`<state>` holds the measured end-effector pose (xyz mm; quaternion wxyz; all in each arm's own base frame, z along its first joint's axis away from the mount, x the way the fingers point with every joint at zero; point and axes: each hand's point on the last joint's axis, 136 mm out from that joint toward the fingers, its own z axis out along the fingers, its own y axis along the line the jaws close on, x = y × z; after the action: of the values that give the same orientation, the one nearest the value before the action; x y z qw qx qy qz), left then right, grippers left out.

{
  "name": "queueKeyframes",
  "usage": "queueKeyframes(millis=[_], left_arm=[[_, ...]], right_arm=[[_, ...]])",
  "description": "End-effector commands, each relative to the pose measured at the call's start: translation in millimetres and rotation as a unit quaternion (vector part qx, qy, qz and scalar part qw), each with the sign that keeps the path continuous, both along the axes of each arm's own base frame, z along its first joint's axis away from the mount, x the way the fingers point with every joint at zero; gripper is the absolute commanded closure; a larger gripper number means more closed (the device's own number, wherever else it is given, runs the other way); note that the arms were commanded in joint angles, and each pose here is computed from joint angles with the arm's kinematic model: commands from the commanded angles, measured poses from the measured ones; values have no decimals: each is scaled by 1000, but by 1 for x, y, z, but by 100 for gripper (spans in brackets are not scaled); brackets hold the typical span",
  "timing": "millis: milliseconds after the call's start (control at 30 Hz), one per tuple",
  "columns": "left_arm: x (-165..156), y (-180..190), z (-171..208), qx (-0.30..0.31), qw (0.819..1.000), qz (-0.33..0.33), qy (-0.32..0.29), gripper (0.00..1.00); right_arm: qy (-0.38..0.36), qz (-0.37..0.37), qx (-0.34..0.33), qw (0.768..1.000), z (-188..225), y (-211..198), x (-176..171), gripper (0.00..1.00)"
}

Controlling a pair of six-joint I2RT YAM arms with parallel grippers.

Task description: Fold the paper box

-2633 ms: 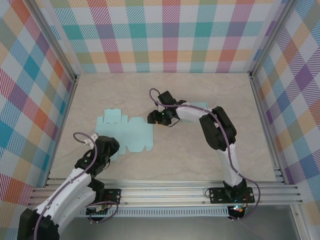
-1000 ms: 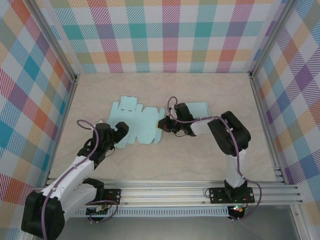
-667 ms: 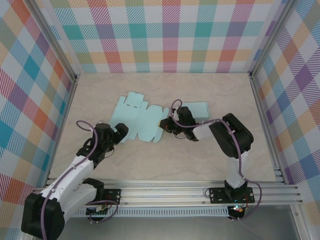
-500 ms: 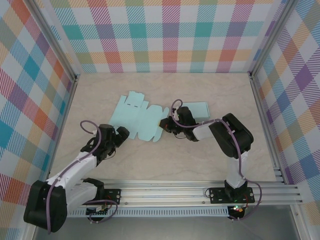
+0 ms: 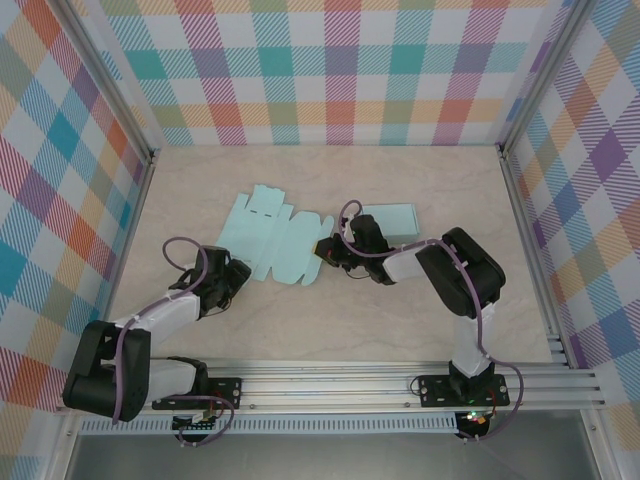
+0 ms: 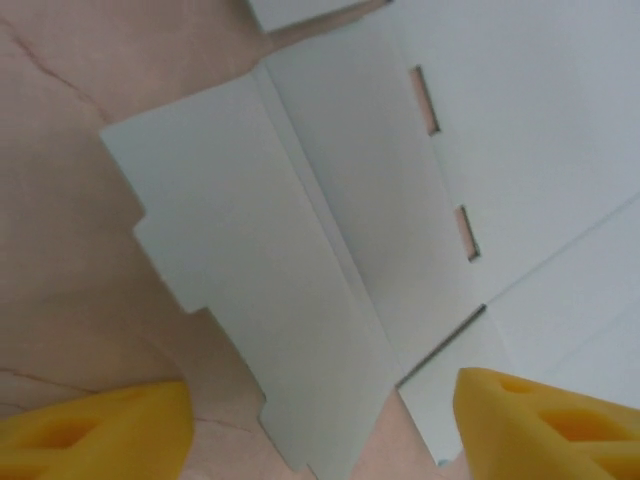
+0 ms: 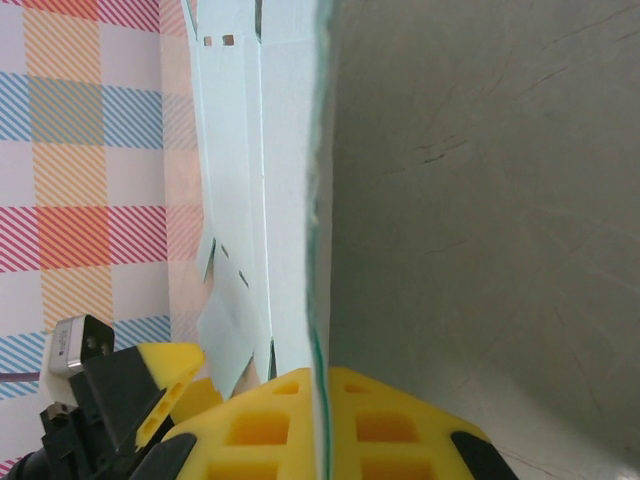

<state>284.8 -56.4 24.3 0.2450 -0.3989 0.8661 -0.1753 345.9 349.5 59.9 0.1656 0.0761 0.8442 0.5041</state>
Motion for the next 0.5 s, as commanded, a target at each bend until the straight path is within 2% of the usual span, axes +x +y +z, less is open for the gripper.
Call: queueKeyframes(millis=[0,67,133,267,467], left_arm=[[41,2,12,7,997,1,-75,43],[44,7,13,30,997,0,-75,55],[47,10,15,49,996,-7,-72,61],[53,12,12,68,995,-18,-64,67],[60,7,2,69,995,-34,-59,91]], right_arm=[[4,6,6,1000,-1,3,-7,100],[12,10,3,1000,-4,5,-11,100],[18,14,-1,1000,-7,5,-15,100],[23,15,-9,1000,-12,3,-23,100],[30,16,-13,999,-16,2,-30,100]])
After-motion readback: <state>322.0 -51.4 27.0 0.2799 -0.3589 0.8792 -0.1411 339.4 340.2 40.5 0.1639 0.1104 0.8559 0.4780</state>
